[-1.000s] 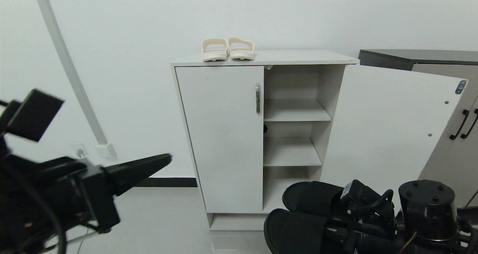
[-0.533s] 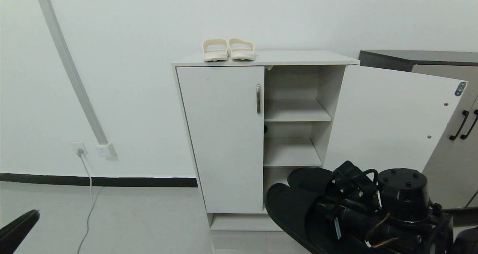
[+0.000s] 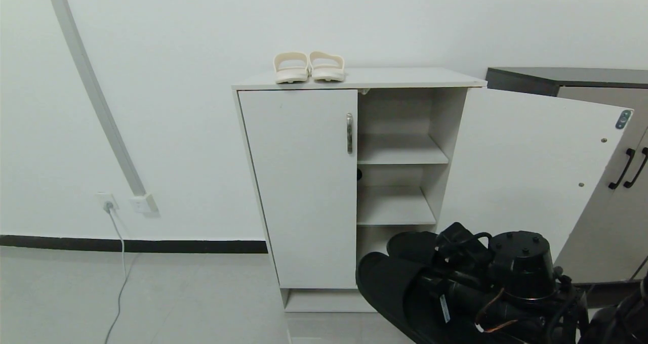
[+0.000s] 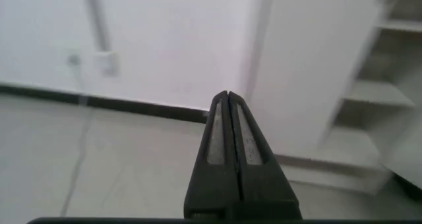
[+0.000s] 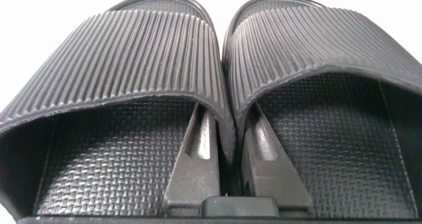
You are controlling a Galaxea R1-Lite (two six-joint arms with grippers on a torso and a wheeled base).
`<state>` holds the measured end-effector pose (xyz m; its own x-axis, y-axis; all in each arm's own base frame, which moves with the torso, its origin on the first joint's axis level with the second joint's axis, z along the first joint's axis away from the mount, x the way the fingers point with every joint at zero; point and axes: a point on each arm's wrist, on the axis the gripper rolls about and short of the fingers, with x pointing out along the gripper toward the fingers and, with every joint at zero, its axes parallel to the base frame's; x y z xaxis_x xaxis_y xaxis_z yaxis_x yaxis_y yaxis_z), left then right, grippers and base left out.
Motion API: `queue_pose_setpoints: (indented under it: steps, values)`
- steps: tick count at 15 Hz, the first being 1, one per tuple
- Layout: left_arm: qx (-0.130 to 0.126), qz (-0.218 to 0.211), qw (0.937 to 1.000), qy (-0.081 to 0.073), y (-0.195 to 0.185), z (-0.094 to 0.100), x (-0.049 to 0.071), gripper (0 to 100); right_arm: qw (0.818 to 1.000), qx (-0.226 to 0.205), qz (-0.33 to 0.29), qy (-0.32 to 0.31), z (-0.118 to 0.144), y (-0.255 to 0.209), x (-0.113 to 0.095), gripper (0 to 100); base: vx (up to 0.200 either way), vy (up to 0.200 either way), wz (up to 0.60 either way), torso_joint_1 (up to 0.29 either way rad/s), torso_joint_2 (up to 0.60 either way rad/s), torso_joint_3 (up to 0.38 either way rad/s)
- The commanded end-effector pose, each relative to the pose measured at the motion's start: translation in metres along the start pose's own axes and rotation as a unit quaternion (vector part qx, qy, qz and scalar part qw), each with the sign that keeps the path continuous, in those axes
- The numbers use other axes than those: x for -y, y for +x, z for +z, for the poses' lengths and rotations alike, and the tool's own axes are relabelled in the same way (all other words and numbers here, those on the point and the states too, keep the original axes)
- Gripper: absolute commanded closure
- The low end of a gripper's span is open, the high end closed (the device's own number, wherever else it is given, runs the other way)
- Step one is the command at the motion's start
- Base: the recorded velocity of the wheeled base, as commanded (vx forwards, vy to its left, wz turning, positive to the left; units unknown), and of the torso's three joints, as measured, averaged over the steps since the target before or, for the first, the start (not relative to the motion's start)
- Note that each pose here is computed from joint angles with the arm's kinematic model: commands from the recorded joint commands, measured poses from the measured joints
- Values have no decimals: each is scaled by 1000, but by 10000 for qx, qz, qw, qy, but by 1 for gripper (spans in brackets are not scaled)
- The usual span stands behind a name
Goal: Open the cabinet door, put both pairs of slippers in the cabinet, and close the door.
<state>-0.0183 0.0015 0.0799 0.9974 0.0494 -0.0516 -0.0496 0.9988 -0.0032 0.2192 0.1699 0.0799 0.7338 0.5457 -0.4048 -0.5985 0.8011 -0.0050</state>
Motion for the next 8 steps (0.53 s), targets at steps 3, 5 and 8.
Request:
queue_pose_setpoints:
  steps: [3,5,8]
  values:
    - [245,-417,9984,295,-5,-5,2,100,9996,-28,-264,-7,-1,9,-6,100,0,0,0,0,0,0]
    - [243,-426,9985,234,-5,-5,2,100,9971,129,-741,113,2,23,-13,100,0,0,0,0,0,0]
    - [242,-427,9986,219,-5,-5,2,100,9821,407,-1744,579,7,58,-25,100,0,0,0,0,0,0]
